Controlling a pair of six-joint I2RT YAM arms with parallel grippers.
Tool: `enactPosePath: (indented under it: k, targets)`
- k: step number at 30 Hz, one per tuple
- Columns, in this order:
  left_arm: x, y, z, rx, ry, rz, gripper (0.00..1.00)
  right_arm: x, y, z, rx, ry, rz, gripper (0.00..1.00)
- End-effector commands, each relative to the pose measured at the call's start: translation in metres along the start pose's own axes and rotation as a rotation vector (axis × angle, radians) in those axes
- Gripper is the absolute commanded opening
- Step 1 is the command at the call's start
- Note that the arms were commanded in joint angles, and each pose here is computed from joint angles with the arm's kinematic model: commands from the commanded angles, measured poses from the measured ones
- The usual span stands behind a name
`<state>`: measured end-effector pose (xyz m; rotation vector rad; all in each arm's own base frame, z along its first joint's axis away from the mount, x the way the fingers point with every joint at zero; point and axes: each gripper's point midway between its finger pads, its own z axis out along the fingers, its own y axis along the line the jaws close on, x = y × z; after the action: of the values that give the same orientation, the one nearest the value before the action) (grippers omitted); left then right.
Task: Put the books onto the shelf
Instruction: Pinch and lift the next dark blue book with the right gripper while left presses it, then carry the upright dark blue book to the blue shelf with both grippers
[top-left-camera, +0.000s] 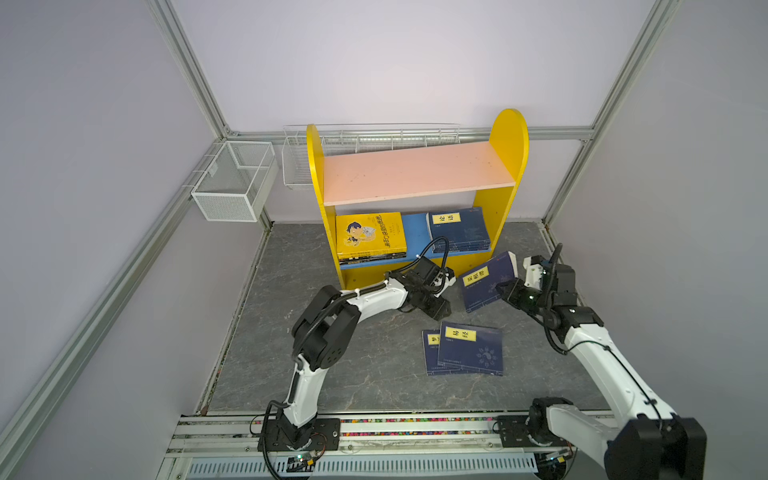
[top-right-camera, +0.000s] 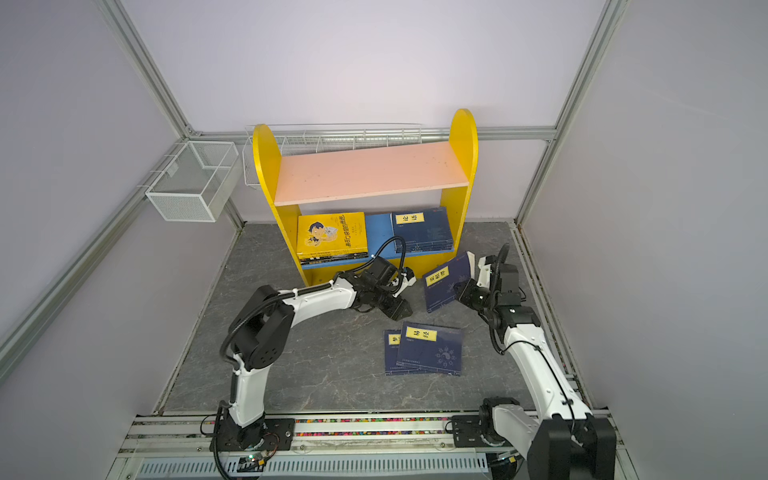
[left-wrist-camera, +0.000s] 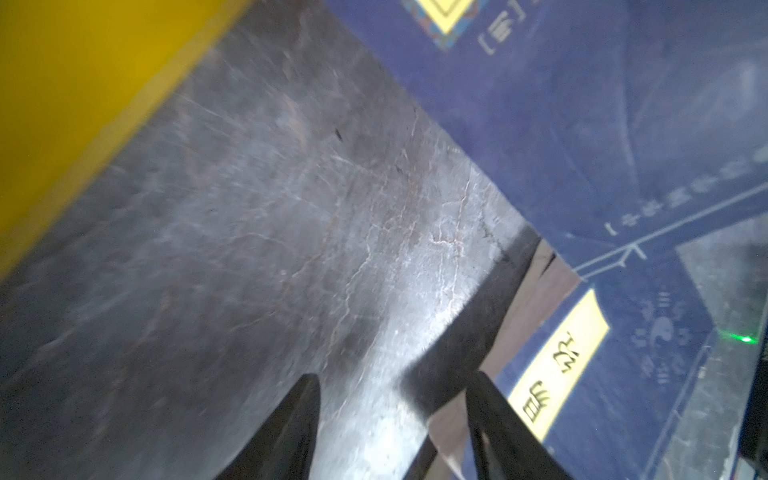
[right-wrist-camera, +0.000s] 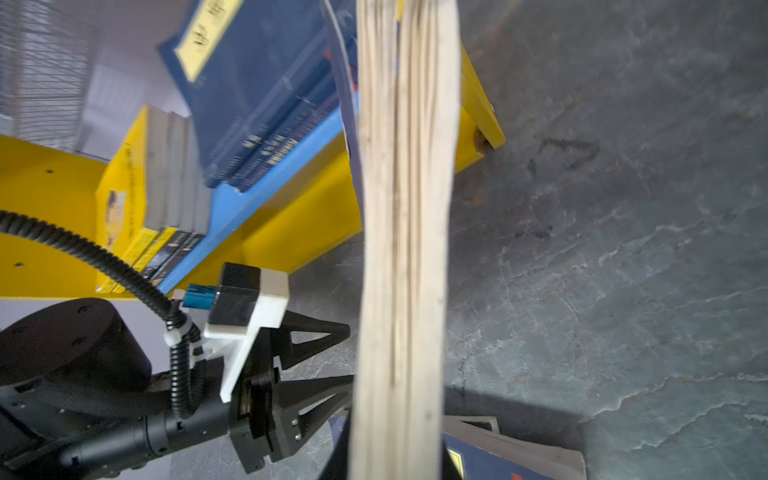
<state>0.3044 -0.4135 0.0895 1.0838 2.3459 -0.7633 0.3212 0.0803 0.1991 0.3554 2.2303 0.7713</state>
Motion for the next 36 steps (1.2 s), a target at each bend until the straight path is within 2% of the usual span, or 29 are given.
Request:
enactPosePath:
  k: [1, 5, 8, 12, 19, 24, 31, 34, 36]
  targets:
    - [-0.057, -0.002, -0.062, 0.016, -0.251, -0.071, 0.63, -0.022, 0.051, -0.035, -0.165, -0.089, -0.152, 0.06]
    - [-0.081, 0.010, -0.122, 0.162, -0.458, -0.276, 0.76, -0.030, 0.099, -0.059, -0.375, -0.112, -0.205, 0.06]
    - [-0.096, 0.012, -0.151, 0.276, -0.586, -0.360, 0.84, -0.037, 0.123, -0.065, -0.516, -0.123, -0.183, 0.06]
    - [-0.103, 0.005, -0.157, 0.333, -0.603, -0.360, 0.92, -0.053, 0.136, -0.059, -0.623, -0.155, -0.101, 0.06]
    - [-0.110, -0.011, -0.162, 0.439, -0.613, -0.321, 0.93, -0.060, 0.148, -0.042, -0.664, -0.144, -0.071, 0.06]
    - [-0.113, -0.010, -0.154, 0.459, -0.590, -0.334, 0.83, -0.060, 0.157, -0.029, -0.705, -0.131, -0.037, 0.06]
    - [-0.121, -0.012, -0.157, 0.478, -0.607, -0.321, 0.63, -0.049, 0.163, -0.003, -0.718, -0.075, -0.003, 0.06]
    - [-0.123, -0.015, -0.160, 0.486, -0.622, -0.317, 0.43, -0.042, 0.159, 0.008, -0.689, -0.053, -0.003, 0.07]
    - [-0.122, -0.016, -0.159, 0.481, -0.620, -0.317, 0.26, -0.040, 0.151, 0.016, -0.650, -0.051, 0.007, 0.08]
